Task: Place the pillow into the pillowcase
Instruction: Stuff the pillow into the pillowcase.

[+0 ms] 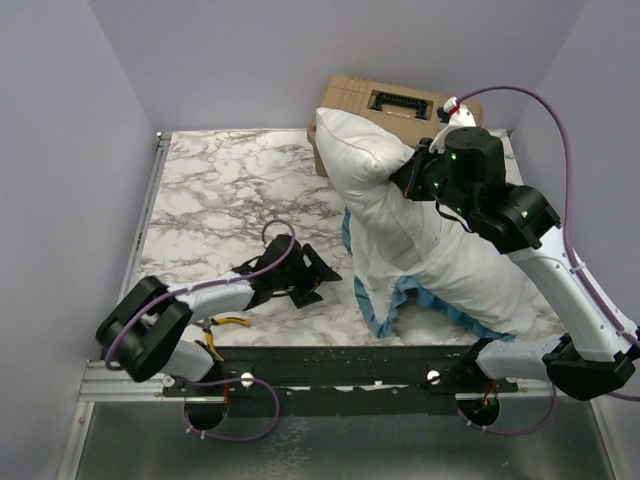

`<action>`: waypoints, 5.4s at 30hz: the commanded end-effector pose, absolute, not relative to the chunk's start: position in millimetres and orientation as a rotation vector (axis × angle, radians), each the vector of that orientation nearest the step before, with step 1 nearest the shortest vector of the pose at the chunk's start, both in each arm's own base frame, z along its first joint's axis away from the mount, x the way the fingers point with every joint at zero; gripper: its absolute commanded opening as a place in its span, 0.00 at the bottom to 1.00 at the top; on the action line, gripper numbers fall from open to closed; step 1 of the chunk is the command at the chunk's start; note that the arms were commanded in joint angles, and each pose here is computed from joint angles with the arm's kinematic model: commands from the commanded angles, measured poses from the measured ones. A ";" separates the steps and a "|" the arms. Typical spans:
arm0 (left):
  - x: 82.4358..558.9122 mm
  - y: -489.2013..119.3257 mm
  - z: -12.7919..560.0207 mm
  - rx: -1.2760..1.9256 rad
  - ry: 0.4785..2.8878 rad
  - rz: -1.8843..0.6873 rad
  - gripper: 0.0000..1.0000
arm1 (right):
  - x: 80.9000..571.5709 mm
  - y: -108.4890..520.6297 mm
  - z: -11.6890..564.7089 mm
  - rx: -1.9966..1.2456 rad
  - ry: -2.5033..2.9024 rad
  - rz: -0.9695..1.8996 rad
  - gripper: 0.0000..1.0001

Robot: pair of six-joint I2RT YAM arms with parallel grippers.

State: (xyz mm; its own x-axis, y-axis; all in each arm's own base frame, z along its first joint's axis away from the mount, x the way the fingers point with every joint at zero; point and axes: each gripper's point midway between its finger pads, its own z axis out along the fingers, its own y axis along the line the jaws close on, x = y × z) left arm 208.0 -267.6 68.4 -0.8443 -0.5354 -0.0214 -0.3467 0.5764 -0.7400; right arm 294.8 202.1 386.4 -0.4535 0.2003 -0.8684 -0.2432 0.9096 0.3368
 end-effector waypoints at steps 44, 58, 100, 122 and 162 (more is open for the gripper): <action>288.7 -234.6 186.2 -0.688 2.122 -0.766 0.00 | 304.4 218.3 372.2 -0.178 1.969 0.525 0.00; 252.6 -226.2 105.7 -0.519 2.435 -0.839 0.96 | 308.9 224.8 358.1 -0.140 2.028 0.536 0.00; 288.9 -252.9 675.2 0.027 1.100 -1.492 0.00 | 307.0 300.0 544.9 -0.406 1.425 1.011 0.00; 329.1 -248.1 240.7 -0.512 1.944 -1.026 0.00 | 192.8 213.9 247.3 -0.276 2.356 0.836 0.93; 376.2 -282.9 217.7 0.390 2.260 -0.385 0.02 | 310.7 147.4 158.1 0.569 2.300 1.110 1.00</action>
State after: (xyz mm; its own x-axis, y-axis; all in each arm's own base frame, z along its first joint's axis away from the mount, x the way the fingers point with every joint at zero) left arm 381.7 -288.1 173.4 -0.6879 0.1891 -0.7007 0.3931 0.9086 -0.1407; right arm 305.5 178.2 142.8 -0.8489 0.4780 -0.2256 0.1119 0.5797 0.8071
